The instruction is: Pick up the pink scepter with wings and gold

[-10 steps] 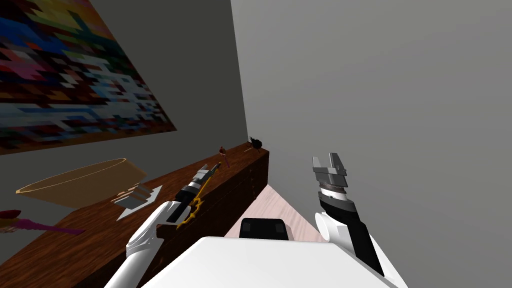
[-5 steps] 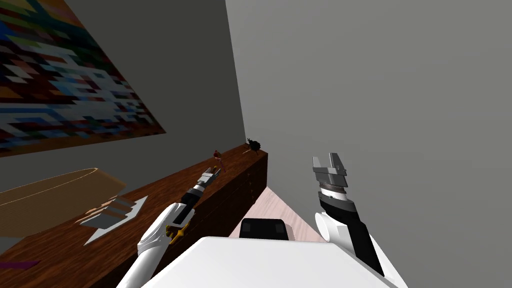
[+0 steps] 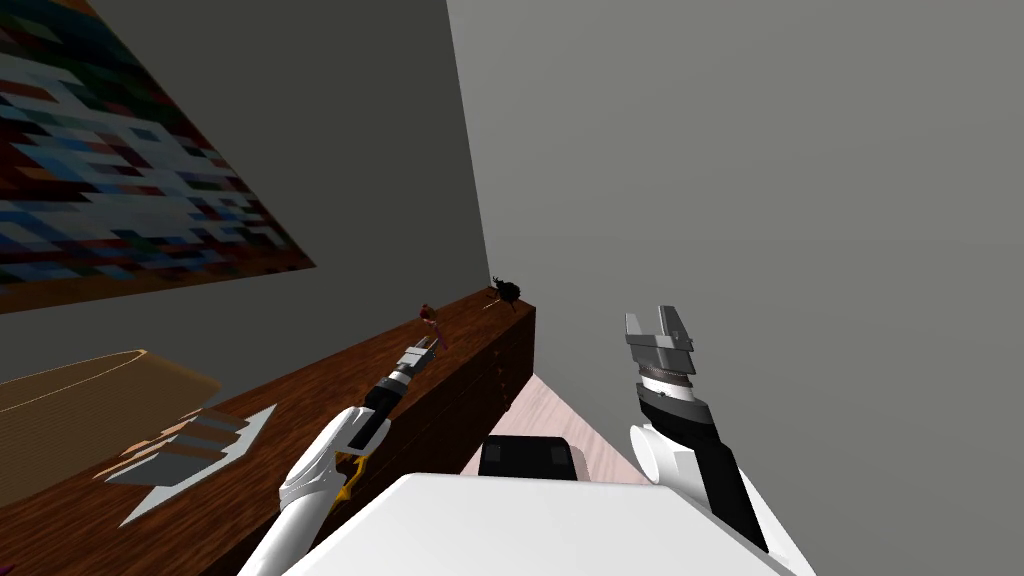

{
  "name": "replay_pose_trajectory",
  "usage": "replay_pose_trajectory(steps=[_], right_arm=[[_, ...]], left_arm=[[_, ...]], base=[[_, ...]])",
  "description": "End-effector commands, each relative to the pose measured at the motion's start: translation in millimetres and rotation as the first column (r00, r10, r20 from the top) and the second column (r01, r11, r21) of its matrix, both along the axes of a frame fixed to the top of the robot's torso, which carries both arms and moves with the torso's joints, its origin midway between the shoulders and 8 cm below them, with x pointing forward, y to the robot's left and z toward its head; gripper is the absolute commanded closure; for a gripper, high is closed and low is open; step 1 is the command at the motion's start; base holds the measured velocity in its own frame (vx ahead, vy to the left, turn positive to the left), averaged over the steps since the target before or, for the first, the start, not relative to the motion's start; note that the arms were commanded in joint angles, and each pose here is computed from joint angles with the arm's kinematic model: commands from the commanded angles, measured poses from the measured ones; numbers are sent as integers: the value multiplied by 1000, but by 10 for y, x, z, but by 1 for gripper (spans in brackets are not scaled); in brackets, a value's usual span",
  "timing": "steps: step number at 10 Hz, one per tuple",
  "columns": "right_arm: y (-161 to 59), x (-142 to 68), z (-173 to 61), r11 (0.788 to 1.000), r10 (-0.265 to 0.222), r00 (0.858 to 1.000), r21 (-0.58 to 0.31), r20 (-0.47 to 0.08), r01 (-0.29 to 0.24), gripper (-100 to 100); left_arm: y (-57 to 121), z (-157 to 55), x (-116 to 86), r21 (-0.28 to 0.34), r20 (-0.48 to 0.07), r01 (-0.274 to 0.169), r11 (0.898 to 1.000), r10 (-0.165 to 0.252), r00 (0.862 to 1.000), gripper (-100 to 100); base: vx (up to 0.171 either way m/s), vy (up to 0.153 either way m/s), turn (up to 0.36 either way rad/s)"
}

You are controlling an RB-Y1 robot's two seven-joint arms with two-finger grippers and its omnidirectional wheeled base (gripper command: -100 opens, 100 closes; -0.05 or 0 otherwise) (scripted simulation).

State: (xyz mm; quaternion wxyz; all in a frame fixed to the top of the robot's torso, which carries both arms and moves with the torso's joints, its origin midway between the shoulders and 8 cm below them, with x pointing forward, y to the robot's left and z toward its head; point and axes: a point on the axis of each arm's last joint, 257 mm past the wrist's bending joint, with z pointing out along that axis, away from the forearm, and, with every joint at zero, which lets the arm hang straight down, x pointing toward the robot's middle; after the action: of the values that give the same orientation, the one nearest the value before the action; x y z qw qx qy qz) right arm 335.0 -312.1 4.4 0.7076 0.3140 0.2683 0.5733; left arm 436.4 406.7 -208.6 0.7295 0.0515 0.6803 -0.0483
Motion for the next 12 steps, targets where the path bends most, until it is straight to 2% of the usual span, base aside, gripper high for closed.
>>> replay_pose_trajectory(steps=[1, 4, 5, 6, 12], right_arm=[[0, 0, 0, 1000, 0, 1000, 0, 0, 0, 0], [0, 0, 0, 1000, 0, 1000, 0, 0, 0, 0], [0, 0, 0, 1000, 0, 1000, 0, 0, 0, 0], [0, 0, 0, 1000, 0, 1000, 0, 0, 0, 0], [1, 1, 1, 1000, 0, 1000, 0, 0, 0, 0]], left_arm=[[0, 0, 0, 0, 0, 0, 1000, 0, 1000, 100], [0, 0, 0, 0, 0, 0, 1000, 0, 1000, 100], [0, 0, 0, 0, 0, 0, 1000, 0, 1000, 0], [106, -8, -34, 18, -19, -21, 1000, 21, 1000, -100], [528, 35, -166, 93, -80, -102, 990, 109, 991, -100]], base=[[0, 0, 0], [0, 0, 0], [0, 0, 0], [-93, -29, -118], [-199, -78, -123]])
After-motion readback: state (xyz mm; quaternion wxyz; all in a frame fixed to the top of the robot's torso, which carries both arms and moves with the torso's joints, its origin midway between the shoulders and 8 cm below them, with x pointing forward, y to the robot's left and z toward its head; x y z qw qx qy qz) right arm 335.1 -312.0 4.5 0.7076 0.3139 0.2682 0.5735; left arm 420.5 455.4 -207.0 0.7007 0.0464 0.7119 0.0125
